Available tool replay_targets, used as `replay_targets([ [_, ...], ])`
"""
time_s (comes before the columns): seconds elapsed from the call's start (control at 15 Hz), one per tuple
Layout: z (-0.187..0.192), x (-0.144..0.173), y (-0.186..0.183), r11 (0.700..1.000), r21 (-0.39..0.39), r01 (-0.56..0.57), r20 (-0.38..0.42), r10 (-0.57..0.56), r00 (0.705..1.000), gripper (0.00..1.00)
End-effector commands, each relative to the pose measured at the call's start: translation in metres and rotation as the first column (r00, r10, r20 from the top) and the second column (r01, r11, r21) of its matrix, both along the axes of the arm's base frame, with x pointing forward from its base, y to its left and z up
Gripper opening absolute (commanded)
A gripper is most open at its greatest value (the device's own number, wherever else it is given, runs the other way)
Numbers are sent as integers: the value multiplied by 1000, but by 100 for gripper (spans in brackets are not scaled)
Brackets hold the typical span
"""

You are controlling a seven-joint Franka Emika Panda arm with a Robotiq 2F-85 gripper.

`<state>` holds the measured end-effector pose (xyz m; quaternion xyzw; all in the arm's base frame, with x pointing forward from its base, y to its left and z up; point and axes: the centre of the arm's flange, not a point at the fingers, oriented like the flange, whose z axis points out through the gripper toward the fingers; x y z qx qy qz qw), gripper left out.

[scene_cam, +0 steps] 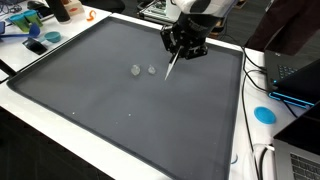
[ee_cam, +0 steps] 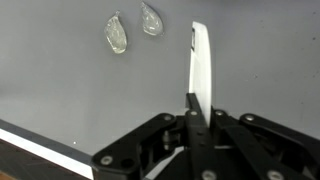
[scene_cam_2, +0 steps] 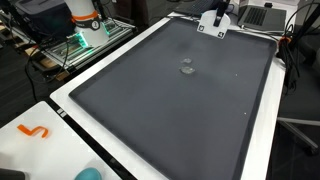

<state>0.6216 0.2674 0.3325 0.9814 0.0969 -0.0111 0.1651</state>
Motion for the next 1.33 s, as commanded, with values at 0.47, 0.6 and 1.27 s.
replay_targets([
  [0.47,-8,28,-5,999,-31,34,33,-33,999,1],
  [0.6,-4,32,-9,999,-21,44,43,-43,998,1],
  [1.27,15,47,-39,991,72,111,61,-116,991,1],
])
